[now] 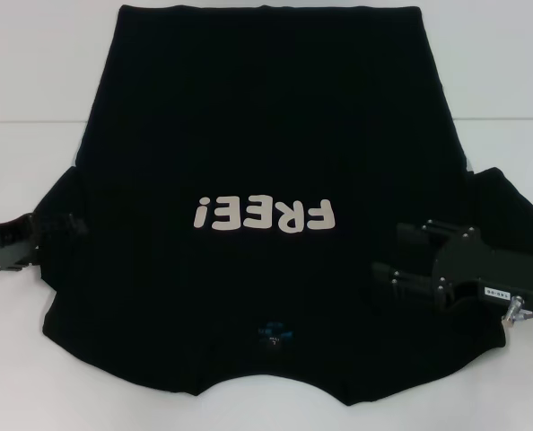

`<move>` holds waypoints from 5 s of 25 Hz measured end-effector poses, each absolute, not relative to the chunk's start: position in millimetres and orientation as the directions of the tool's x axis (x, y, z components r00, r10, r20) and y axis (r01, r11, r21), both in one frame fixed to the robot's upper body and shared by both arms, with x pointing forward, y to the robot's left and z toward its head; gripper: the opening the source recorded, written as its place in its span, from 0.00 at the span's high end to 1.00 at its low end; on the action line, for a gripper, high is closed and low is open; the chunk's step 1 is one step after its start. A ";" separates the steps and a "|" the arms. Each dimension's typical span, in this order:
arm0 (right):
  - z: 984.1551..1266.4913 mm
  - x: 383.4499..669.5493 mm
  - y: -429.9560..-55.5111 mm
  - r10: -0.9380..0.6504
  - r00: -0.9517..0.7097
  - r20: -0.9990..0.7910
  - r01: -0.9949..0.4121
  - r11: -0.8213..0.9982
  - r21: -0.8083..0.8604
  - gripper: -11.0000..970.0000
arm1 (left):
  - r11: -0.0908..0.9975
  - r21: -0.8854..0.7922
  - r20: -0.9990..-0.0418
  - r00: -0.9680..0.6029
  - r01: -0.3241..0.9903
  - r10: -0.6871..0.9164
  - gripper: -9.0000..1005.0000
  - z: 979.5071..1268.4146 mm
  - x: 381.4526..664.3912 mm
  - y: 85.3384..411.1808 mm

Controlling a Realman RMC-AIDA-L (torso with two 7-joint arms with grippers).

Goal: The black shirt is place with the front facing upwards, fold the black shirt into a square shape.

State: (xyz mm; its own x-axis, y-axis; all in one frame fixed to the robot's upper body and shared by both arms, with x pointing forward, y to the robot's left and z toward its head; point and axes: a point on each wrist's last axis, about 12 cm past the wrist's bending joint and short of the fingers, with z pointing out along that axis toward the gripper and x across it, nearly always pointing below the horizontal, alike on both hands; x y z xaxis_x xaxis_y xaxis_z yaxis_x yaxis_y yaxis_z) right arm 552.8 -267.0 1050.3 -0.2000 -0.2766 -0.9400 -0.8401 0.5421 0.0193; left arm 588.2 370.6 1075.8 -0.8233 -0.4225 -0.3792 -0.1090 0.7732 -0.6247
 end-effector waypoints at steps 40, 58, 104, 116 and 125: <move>1052.9 551.6 -268.3 -0.268 -0.190 -0.945 -0.846 0.533 0.019 0.21 | 0.819 -0.563 -0.412 -0.821 -0.111 -0.395 0.99 1076.2 595.6 371.7; 1054.6 552.5 -268.2 -0.265 -0.184 -0.947 -0.848 0.530 0.017 0.21 | 0.769 -0.605 -0.419 -0.738 -0.207 -0.529 0.98 1078.1 567.3 416.7; 1051.2 548.4 -269.5 -0.248 -0.236 -0.940 -0.841 0.537 0.069 0.21 | 0.627 -0.779 -0.373 -0.810 0.008 -0.453 0.58 1088.3 600.3 319.2; 1051.0 548.5 -269.9 -0.249 -0.237 -0.939 -0.839 0.539 0.068 0.22 | 0.631 -0.763 -0.343 -0.739 -0.141 -0.580 0.18 1061.2 594.7 329.2; 1050.0 547.4 -270.3 -0.248 -0.240 -0.939 -0.838 0.541 0.072 0.22 | 0.630 -0.763 -0.341 -0.738 -0.144 -0.582 0.08 1060.7 597.9 324.9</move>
